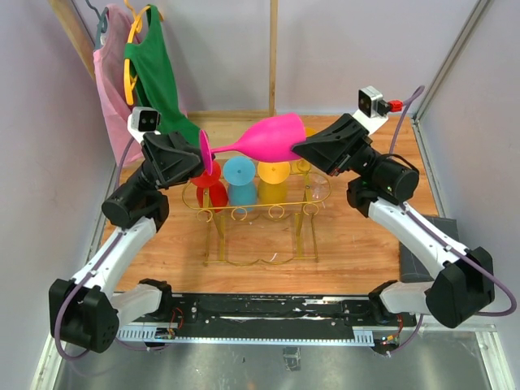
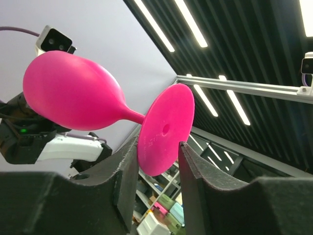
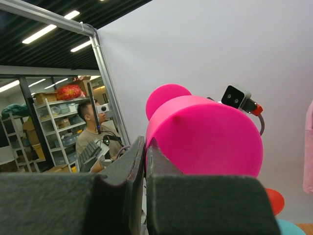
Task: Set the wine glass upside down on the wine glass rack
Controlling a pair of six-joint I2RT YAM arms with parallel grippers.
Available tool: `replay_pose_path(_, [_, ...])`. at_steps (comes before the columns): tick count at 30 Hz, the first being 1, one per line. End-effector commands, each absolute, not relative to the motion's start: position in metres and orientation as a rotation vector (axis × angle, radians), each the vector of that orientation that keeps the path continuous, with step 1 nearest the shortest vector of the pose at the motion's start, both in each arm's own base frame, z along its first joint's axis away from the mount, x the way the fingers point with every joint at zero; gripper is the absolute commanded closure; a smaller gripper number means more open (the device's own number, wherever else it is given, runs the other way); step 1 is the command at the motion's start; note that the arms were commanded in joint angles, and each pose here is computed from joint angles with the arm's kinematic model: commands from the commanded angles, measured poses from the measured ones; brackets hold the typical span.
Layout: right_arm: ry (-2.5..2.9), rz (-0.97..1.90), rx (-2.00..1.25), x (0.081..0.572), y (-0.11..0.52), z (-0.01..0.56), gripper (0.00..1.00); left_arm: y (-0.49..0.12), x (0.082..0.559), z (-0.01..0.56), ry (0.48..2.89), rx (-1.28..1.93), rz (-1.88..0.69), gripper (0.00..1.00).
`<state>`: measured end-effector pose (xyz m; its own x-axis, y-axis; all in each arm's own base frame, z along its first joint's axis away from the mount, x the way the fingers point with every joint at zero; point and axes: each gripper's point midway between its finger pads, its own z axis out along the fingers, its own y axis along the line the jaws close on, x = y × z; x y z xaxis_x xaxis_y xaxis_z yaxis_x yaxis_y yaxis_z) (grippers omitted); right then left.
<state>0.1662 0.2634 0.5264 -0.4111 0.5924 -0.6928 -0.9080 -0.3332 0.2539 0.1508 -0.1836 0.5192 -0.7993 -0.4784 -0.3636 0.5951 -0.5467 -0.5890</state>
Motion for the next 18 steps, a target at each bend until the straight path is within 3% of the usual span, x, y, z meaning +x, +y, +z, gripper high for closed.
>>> replay_pose_path(1, [0.671,1.900,-0.668,0.149,0.266,0.541,0.97,-0.167,0.097,0.532,0.747,0.458,-2.259,0.63])
replay_pose_path(4, [0.678,1.909,-0.670,0.150,0.270,0.539,0.97,-0.166,0.095,0.534,0.740,0.464,-2.262,0.75])
replay_pose_path(7, [0.679,1.909,-0.667,0.151,0.271,0.538,0.97,-0.167,0.096,0.533,0.759,0.454,-2.267,0.98])
replay_pose_path(9, [0.681,1.908,-0.663,0.152,0.271,0.537,0.96,-0.168,0.096,0.533,0.771,0.451,-2.267,1.00])
replay_pose_path(13, [0.679,1.889,-0.659,0.152,0.271,0.534,0.76,-0.169,0.092,0.536,0.777,0.475,-2.262,1.00])
replay_pose_path(18, [0.708,1.836,-0.655,0.153,0.269,0.527,0.66,-0.171,0.088,0.543,0.792,0.509,-2.238,1.00])
